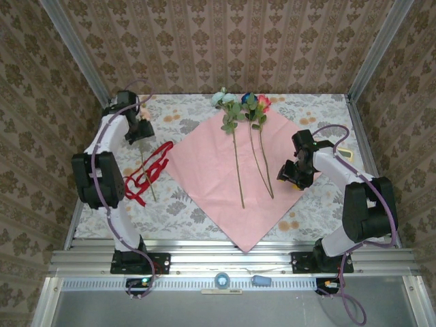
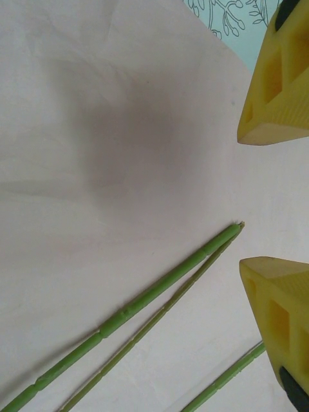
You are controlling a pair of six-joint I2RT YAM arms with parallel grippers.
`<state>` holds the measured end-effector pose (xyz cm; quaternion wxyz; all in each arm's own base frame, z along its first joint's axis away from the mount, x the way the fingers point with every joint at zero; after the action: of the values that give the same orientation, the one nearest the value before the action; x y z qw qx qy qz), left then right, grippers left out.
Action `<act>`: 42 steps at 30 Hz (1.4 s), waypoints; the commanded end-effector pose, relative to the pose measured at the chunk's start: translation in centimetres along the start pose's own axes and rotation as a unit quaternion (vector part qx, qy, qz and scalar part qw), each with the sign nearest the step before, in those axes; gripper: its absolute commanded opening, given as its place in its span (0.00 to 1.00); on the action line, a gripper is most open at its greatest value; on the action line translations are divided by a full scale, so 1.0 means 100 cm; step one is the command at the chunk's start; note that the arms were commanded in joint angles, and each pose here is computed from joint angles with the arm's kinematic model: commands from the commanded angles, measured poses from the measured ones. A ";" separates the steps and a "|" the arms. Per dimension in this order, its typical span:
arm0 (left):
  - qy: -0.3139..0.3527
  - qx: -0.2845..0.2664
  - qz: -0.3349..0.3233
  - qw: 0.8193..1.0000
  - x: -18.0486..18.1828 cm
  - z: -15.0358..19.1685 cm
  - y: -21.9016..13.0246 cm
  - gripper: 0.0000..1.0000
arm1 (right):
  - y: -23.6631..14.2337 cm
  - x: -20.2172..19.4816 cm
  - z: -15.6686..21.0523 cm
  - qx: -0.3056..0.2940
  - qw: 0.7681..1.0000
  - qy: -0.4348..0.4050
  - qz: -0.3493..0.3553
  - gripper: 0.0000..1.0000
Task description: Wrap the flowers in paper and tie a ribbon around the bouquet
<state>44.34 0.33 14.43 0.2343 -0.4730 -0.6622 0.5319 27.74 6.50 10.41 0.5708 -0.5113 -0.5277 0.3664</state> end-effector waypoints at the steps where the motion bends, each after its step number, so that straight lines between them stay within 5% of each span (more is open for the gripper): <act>1: 0.029 0.043 -0.032 0.998 0.016 0.009 0.021 0.51 | -0.007 0.005 0.001 -0.009 1.000 0.002 -0.011 0.51; 10: 0.029 0.076 -0.060 0.995 0.028 0.016 0.067 0.43 | -0.010 0.005 0.002 -0.009 1.000 0.004 -0.007 0.51; 16: 0.038 0.077 -0.064 0.994 0.029 0.015 0.073 0.25 | -0.010 0.005 0.002 -0.007 1.000 0.005 -0.007 0.51; 25: 0.066 0.031 -0.055 0.996 0.013 0.007 0.036 0.00 | -0.009 0.006 -0.001 -0.009 1.000 0.006 -0.008 0.51; 30: 0.056 -0.006 -0.038 0.998 -0.004 0.004 -0.012 0.00 | -0.011 0.006 -0.002 -0.012 1.000 0.004 -0.006 0.51; 36: 0.016 -0.044 0.109 0.993 -0.069 0.018 -0.095 0.00 | -0.012 0.003 -0.001 -0.016 1.000 0.001 -0.001 0.51; 42: 0.051 -0.033 0.317 0.946 -0.195 0.079 -0.132 0.00 | -0.007 0.002 0.000 -0.011 1.000 0.004 -0.006 0.51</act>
<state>41.68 -14.15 27.36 0.1200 -0.6504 -0.5666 0.4915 27.81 6.58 10.70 0.5714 -0.5154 -0.5284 0.3587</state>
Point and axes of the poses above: each hand's point on the last joint's axis, 136 mm out from that joint toward the fingers, its own y axis out along the fingers, its own x axis along the line the jaws close on, z = x × y, the point moved 4 cm from there along -y, back along the fingers, and after that the axes turned 15 degrees about -y, right-handed, at the moved point
